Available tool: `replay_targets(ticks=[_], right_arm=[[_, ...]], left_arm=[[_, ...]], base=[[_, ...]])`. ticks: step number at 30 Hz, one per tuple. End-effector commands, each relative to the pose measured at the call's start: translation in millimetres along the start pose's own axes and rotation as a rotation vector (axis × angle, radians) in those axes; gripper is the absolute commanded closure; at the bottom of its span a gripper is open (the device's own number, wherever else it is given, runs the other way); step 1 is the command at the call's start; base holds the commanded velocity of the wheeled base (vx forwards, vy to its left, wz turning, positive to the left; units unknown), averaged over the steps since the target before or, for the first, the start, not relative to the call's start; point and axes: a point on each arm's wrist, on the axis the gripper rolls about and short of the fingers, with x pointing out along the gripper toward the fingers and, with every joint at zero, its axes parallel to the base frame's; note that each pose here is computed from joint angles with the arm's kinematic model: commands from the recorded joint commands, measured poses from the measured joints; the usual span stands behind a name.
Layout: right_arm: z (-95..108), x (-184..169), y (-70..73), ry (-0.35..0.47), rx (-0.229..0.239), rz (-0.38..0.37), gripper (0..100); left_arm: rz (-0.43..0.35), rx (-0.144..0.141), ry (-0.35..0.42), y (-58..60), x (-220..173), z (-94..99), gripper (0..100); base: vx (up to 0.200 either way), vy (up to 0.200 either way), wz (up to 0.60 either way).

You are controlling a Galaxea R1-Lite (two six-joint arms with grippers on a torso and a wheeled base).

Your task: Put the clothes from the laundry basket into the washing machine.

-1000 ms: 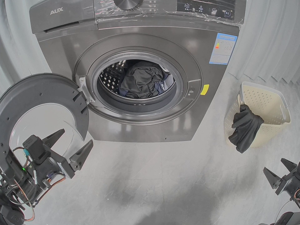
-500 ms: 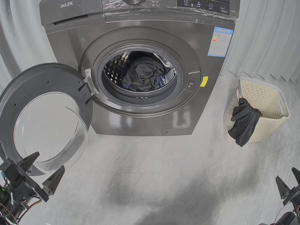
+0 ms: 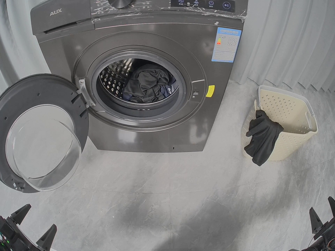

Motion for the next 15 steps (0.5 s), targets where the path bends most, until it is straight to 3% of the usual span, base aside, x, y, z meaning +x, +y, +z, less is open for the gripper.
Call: replay_targets(ticks=[1, 3, 6, 8, 9, 10, 11, 13, 15], right_arm=[[-9, -5, 0.9, -0.032, -0.016, 0.001, 0], [-9, -5, 0.9, -0.032, -0.017, 0.004, 0], [-9, -5, 1.0, -0.032, -0.025, 0.006, 0], [-9, -5, 1.0, -0.032, -0.029, 0.004, 0], [-9, -5, 1.0, -0.032, -0.029, 0.006, 0], [-9, -5, 1.0, -0.032, -0.029, 0.006, 0], [-9, -5, 1.0, -0.032, -0.028, 0.006, 0], [-9, -5, 1.0, -0.032, -0.029, 0.004, 0], [-9, -5, 1.0, -0.032, -0.029, 0.004, 0]], left_arm=[[0.090, -0.013, -0.078, -0.9, -15, -17.4, 0], [0.107, -0.006, -0.069, -0.8, -15, -18.2, 0], [0.219, -0.008, -0.081, -3.1, -16, -19.8, 0], [0.247, 0.037, -0.144, -5.9, -21, -22.7, 0], [0.246, 0.058, -0.117, -5.4, -21, -25.2, 0], [0.243, 0.061, -0.095, -5.1, -21, -26.9, 0], [0.244, 0.046, -0.067, -5.0, -21, -27.8, 0], [0.242, 0.007, -0.086, -5.0, -21, -27.1, 0], [0.241, 0.021, -0.089, -5.0, -21, -27.1, 0]], base=[[0.000, 0.000, 0.00], [0.000, 0.000, 0.00], [0.000, 0.000, 0.00], [0.000, 0.000, 0.00], [0.000, 0.000, 0.00], [0.000, 0.000, 0.00], [0.000, 0.000, 0.00], [0.000, 0.000, 0.00], [0.000, 0.000, 0.00]])
